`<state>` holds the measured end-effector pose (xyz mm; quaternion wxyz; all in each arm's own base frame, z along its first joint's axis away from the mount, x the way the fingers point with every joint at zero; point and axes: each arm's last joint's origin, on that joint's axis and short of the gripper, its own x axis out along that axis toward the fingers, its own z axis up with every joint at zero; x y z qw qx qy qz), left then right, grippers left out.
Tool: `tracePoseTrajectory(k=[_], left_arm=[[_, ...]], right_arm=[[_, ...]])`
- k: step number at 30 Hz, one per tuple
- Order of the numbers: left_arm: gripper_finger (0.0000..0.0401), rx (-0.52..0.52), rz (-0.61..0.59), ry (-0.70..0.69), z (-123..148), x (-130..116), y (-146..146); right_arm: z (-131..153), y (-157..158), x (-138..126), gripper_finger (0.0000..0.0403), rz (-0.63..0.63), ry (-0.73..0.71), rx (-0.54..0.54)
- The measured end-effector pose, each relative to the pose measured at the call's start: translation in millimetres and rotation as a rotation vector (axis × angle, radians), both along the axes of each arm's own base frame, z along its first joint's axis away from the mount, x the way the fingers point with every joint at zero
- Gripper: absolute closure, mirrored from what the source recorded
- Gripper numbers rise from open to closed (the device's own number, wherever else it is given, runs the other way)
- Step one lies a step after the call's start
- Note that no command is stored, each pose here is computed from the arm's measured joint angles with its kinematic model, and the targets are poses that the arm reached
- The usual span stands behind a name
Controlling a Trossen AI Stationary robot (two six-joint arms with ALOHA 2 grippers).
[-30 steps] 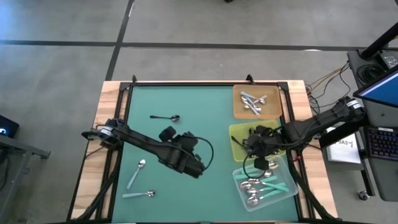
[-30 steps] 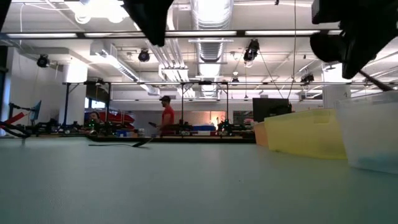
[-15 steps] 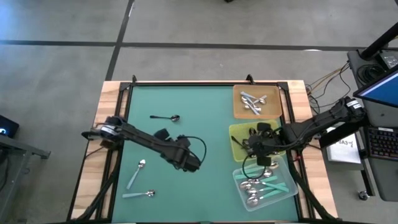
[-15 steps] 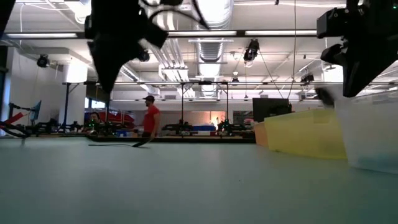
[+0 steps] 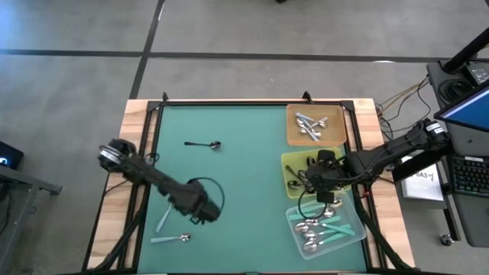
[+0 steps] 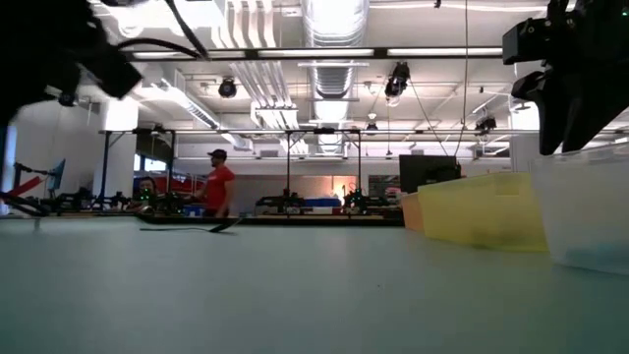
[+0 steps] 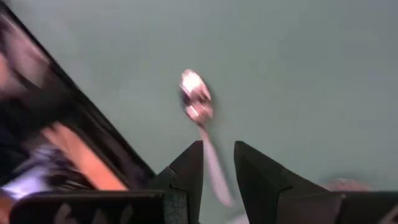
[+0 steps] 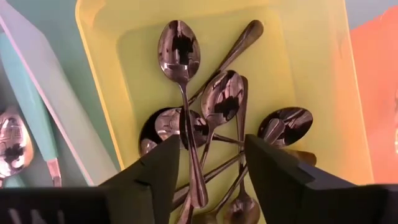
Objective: Sort silverware by color (type)
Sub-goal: Put the blue spoon into the orange bin
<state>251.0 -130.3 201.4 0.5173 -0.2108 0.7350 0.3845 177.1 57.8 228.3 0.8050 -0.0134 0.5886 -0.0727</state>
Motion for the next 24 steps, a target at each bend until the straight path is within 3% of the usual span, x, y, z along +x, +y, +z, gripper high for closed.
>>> tracePoseTrajectory(k=[7, 12, 24], left_arm=[[0.0326, -0.008, 0.182, -0.128, -7.6, -33.1, -24.7], [0.0326, 0.015, 0.223, -0.067, -21.8, -51.4, -24.5], [0.0326, -0.06, 0.272, -0.003, -70.0, -73.9, -11.9]], right_arm=[[0.0, 0.0, 0.0, 0.0219, 0.012, 0.001, -0.004], [0.0, 0.0, 0.1, 0.0222, 0.013, 0.001, -0.004], [0.1, 0.1, 0.4, 0.0223, 0.001, -0.004, 0.001]])
